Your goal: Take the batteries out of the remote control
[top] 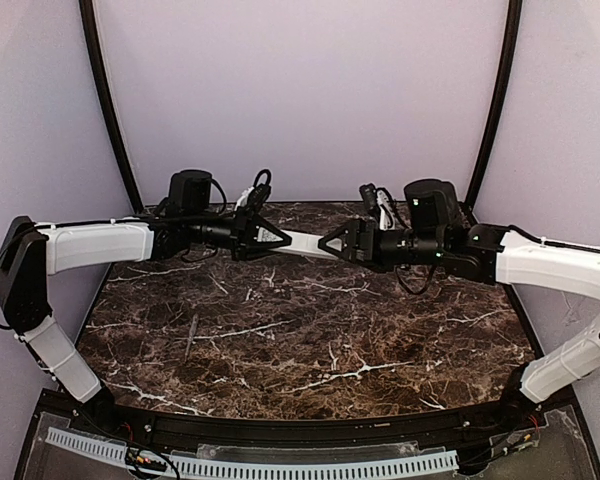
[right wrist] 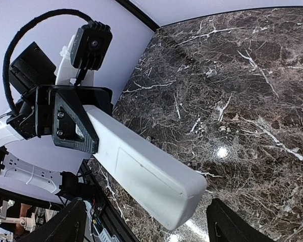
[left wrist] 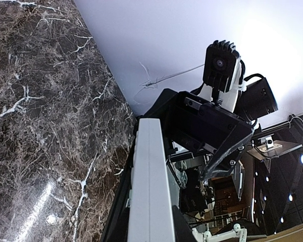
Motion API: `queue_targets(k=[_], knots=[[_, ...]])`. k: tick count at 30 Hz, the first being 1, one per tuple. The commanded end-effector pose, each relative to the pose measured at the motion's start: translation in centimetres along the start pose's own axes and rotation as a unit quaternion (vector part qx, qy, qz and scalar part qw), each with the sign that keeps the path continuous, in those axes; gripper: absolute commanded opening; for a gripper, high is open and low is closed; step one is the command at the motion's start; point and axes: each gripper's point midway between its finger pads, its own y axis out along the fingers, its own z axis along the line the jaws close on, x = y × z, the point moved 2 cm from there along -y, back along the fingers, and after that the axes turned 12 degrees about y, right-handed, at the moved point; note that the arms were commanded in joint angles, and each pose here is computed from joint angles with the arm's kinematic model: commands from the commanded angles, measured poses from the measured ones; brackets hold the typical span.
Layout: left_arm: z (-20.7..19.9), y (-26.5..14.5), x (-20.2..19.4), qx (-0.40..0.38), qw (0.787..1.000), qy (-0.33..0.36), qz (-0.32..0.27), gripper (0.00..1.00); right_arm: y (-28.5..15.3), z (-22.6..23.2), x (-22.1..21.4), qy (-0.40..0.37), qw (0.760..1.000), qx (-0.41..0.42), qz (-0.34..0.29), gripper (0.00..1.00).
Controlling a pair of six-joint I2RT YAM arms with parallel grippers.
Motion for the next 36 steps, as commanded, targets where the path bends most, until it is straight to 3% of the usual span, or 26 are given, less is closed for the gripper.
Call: queue_targets(k=[1, 26, 30, 36], knots=[[-0.4, -0.2, -0.3, -0.012, 1.0, 0.007, 0.003, 0.0, 0.8, 0.6, 0.8, 0.002, 1.0, 0.005, 0.001, 0.81], [-1.6, 0.1, -1.2, -0.033, 0.999, 0.025, 0.019, 0.0, 1.7, 1.7, 1.2, -0.009, 0.999, 0.041, 0.009, 0.53], [-1.8, 0.2, -1.4, -0.037, 0.999, 0.03, 0.022, 0.0, 1.7, 1.8, 1.2, -0.009, 0.999, 0.046, 0.01, 0.53], [-2.1, 0.4, -1.8, -0.038, 0.998, 0.034, 0.027, 0.0, 1.8, 2.1, 1.1, -0.006, 0.998, 0.058, 0.012, 0.61]])
